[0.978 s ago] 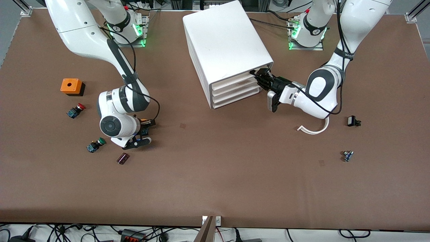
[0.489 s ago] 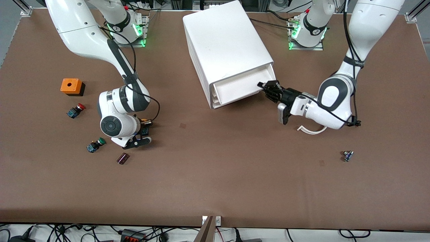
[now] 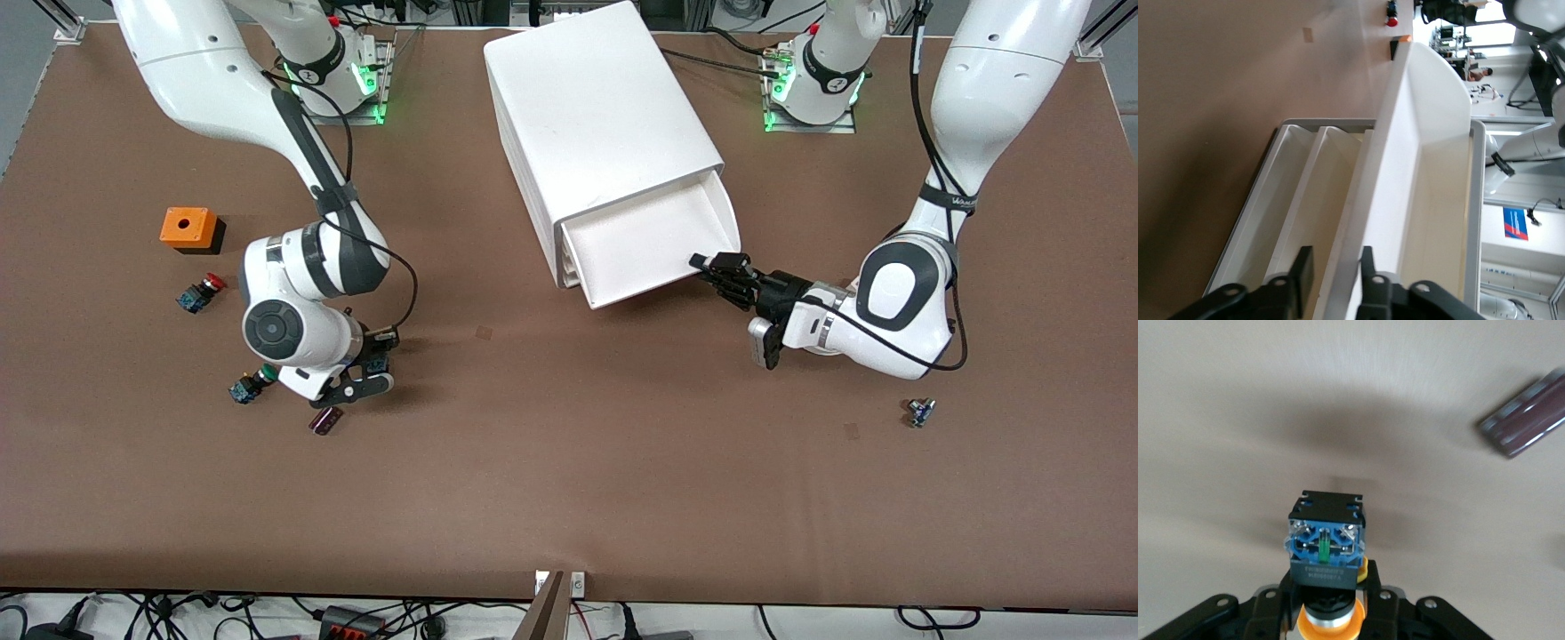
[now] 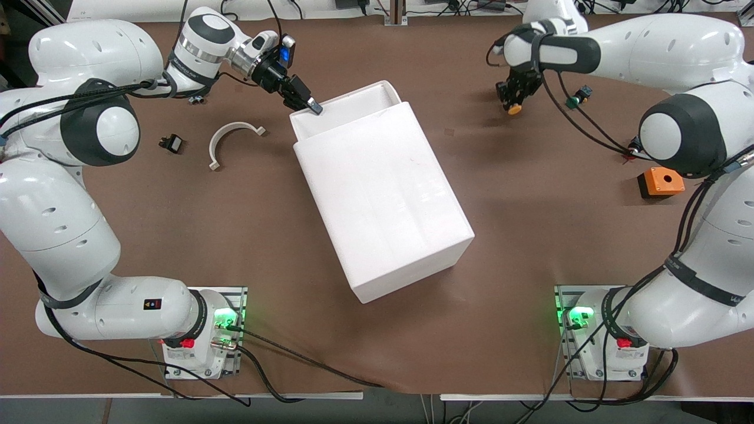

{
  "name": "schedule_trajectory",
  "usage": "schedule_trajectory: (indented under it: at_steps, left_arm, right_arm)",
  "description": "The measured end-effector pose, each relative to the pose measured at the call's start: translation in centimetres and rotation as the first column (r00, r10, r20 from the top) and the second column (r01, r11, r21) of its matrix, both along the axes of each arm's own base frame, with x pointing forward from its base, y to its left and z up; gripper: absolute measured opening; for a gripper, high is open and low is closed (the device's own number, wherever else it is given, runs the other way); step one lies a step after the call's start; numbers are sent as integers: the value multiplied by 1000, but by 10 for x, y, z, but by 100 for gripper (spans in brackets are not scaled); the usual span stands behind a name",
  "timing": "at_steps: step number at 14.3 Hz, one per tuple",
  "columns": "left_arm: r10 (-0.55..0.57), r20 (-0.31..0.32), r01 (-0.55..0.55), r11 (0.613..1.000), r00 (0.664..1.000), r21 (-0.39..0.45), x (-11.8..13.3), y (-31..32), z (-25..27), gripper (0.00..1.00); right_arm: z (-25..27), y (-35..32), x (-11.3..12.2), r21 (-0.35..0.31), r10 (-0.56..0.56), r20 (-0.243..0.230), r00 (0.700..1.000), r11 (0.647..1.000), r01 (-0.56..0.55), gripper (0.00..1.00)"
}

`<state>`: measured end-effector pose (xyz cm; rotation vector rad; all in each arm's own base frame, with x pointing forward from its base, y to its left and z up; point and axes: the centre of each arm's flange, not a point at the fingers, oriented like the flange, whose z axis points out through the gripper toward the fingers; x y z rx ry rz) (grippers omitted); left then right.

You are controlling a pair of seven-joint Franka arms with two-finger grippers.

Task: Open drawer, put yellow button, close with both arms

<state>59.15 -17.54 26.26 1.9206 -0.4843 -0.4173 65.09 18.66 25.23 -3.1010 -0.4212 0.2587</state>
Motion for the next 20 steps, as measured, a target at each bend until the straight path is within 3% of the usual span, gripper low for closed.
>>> schedule_trajectory:
  at_steps: [3, 6, 9, 14, 16, 20]
  left_arm:
    - [2, -78, 9, 990, 997, 140, 16, 11, 38, 71]
    - [20, -126, 26, 936, 992, 351, 30, 23, 112, 99]
    - [86, -95, -16, 814, 992, 580, 32, 40, 165, 100]
    - [101, 39, -86, 516, 994, 852, 31, 81, 191, 100]
    - [88, 107, -135, 450, 990, 883, 39, 94, 208, 100]
    - [128, 237, -268, 362, 963, 893, 55, 142, 247, 100]
  right_arm:
    - [71, 11, 23, 18, 7, 60, 998, 1000, -8, 39]
    - [140, 50, 27, 33, 59, 105, 993, 997, -63, 39]
    - [201, 86, 17, 43, 110, 133, 985, 992, -117, 39]
    - [237, 190, -31, 66, 144, 184, 972, 985, -158, 39]
    - [254, 245, -64, 86, 152, 218, 964, 981, -174, 39]
    - [263, 320, -117, 136, 120, 272, 955, 977, -161, 39]
